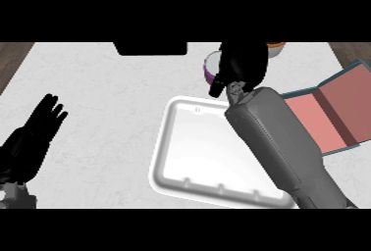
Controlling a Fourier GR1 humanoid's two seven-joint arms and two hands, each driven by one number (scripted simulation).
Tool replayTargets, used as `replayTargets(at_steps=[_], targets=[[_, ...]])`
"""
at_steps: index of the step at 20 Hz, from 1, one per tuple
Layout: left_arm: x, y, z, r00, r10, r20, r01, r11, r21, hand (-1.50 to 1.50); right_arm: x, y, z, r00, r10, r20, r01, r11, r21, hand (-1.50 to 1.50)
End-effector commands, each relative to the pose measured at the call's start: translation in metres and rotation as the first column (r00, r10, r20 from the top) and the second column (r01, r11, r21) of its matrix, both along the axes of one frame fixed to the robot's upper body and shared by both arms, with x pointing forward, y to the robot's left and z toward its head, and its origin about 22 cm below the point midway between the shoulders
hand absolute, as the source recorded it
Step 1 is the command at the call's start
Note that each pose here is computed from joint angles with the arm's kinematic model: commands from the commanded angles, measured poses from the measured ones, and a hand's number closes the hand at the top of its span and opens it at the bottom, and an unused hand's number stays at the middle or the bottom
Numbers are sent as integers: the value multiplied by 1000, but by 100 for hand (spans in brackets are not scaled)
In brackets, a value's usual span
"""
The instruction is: Pick the can from the tray and place it in the cardboard box
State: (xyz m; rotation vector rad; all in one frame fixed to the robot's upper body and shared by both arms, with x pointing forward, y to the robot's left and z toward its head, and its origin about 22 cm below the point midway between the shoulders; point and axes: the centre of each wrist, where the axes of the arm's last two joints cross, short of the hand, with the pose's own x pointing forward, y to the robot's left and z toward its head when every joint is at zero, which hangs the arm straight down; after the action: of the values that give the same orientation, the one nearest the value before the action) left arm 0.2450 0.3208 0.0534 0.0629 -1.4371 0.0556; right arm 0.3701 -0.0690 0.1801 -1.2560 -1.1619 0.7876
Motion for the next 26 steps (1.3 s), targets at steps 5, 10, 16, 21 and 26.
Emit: replayTargets(at_steps=[5,10,16,21,26], targets=[[-3,9,5,1000,11,1,-11,1000,-6,0,-23,-26,72,953,-227,200,227,974,23,150],[-3,-11,-1,1000,9,2,-10,1000,4,0,-19,-64,79,917,-333,222,336,942,25,150],[-3,-3,1,1000,-11,23,11,1000,7,0,-11,-112,68,919,-347,187,362,931,-51,150],[8,7,5,999,-12,30,12,1000,7,0,-3,-149,51,927,-320,197,333,942,-39,150],[-11,11,-3,1000,-24,9,24,1000,5,0,-1,-190,20,933,-304,191,311,950,-5,150]])
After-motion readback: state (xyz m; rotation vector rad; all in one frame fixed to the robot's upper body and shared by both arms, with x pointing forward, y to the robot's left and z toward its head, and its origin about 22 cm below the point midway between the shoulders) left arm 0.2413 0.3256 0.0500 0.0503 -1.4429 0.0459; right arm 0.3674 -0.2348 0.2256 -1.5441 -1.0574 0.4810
